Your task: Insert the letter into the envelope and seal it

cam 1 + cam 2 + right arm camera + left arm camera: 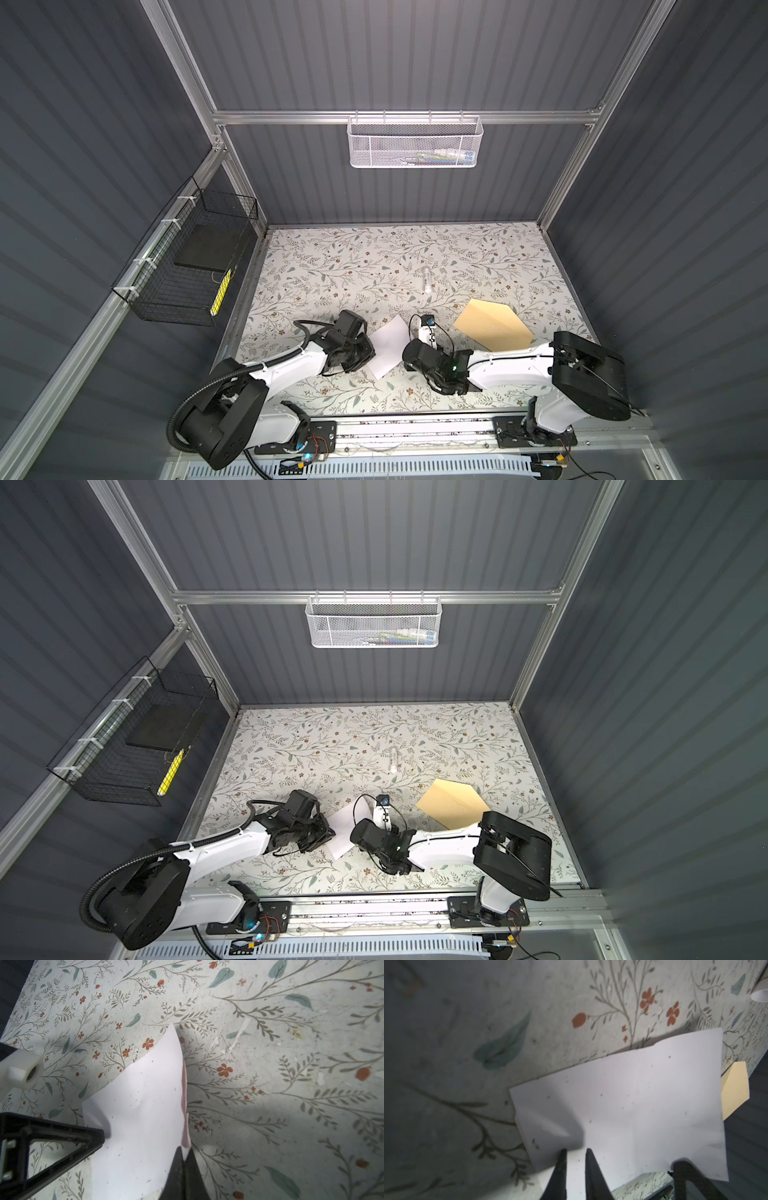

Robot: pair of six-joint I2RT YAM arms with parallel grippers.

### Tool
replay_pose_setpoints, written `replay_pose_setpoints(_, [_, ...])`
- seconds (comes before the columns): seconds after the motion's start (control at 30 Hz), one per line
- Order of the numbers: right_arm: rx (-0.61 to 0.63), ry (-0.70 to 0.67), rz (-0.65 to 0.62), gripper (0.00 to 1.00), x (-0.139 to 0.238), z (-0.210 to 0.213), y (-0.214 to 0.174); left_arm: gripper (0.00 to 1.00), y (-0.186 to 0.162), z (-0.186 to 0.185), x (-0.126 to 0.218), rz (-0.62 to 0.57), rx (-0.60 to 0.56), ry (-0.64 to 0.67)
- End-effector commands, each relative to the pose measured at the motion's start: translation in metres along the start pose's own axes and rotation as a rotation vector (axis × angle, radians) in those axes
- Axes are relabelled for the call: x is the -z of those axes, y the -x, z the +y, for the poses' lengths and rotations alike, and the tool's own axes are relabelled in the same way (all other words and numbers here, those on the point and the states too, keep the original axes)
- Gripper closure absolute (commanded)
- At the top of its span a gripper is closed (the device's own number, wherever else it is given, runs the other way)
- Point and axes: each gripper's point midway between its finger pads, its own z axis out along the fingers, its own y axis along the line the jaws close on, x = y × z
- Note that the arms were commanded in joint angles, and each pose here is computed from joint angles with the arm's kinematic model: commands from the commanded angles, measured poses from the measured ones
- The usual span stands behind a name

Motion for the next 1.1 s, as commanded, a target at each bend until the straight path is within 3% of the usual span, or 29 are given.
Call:
replay_pose_setpoints(0.0, [-0.011,-0.006,-0.019,1.0,0.004,-0.006,0.004,0.86,0.004,0.004,-0.008,-0.008,-0.006,0.035])
replay_pose_setpoints(0.27, [0.187,0.106,-0.019,1.0,0.013,0.02,-0.008,0.9,0.002,0.036,-0.019,-0.003,-0.036,0.161])
replay_pose_setpoints(0.6, [0.382,0.247,-0.004,1.0,0.025,0.064,-0.028,0.92,0.005,0.043,-0.025,-0.006,-0.076,0.199])
replay_pose_setpoints(1.07, [0.472,0.409,0.062,1.0,0.027,0.107,-0.053,0.91,0.0,0.046,-0.027,-0.004,-0.073,0.168])
